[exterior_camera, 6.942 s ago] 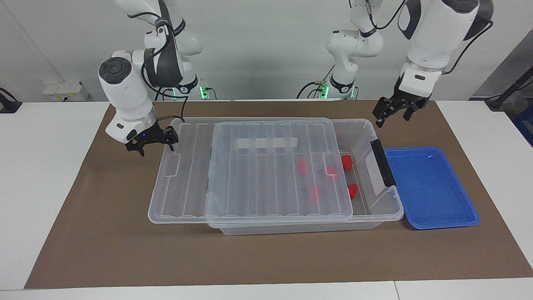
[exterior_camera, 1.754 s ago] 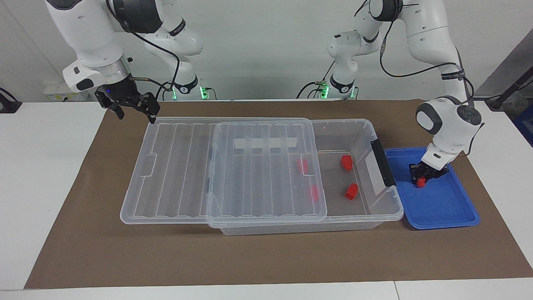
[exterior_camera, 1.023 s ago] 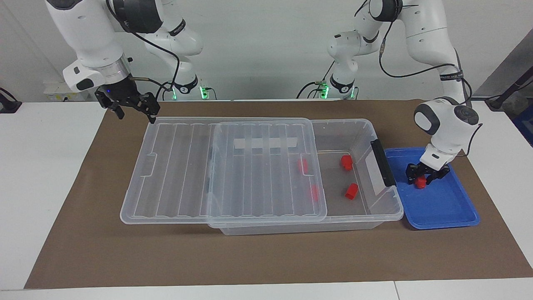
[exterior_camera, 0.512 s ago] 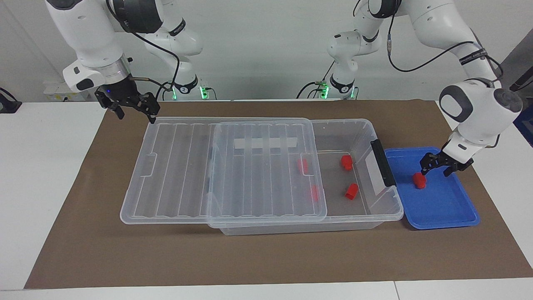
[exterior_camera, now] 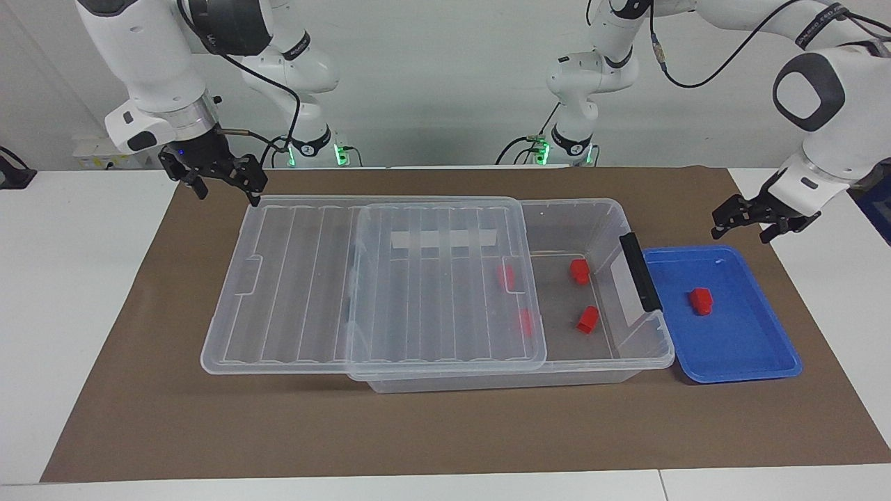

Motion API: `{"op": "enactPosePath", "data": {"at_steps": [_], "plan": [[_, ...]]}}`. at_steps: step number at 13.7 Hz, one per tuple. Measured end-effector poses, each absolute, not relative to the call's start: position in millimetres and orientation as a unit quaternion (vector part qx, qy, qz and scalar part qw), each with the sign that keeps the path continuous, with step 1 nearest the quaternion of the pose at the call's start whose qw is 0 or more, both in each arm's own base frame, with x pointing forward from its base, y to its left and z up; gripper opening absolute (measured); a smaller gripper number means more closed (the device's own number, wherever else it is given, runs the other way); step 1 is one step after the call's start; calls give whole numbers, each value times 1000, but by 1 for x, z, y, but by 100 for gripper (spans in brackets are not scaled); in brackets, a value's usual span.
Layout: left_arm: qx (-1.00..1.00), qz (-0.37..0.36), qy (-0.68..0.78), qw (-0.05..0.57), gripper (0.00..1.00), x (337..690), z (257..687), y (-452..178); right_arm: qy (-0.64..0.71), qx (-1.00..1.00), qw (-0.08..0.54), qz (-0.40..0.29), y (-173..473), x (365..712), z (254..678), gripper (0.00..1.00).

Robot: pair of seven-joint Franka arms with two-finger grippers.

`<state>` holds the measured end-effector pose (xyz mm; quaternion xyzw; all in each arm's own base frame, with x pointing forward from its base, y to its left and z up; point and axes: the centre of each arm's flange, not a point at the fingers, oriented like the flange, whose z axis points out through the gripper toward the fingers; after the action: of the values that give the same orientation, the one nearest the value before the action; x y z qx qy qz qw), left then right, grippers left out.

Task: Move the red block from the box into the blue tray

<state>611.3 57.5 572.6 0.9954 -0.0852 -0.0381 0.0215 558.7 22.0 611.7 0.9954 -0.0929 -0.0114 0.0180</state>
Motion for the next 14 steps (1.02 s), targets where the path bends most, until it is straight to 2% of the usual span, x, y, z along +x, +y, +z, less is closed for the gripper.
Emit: {"op": "enactPosePath", "data": {"at_steps": [4,6,9,13,14], "plan": [[995,-22,-100,20,100,583,624,35,-93,995,18,-11,22,559,612,100],[993,-31,-108,24,100,563,619,26,-93,995,18,-11,22,559,612,100],[993,-30,-108,24,100,556,603,24,-93,995,18,-11,22,559,612,100],[990,-14,-139,16,100,545,623,-8,-93,996,17,-6,22,560,613,100],[989,-11,-145,15,100,541,628,-15,-93,996,16,4,22,562,614,93]]}}
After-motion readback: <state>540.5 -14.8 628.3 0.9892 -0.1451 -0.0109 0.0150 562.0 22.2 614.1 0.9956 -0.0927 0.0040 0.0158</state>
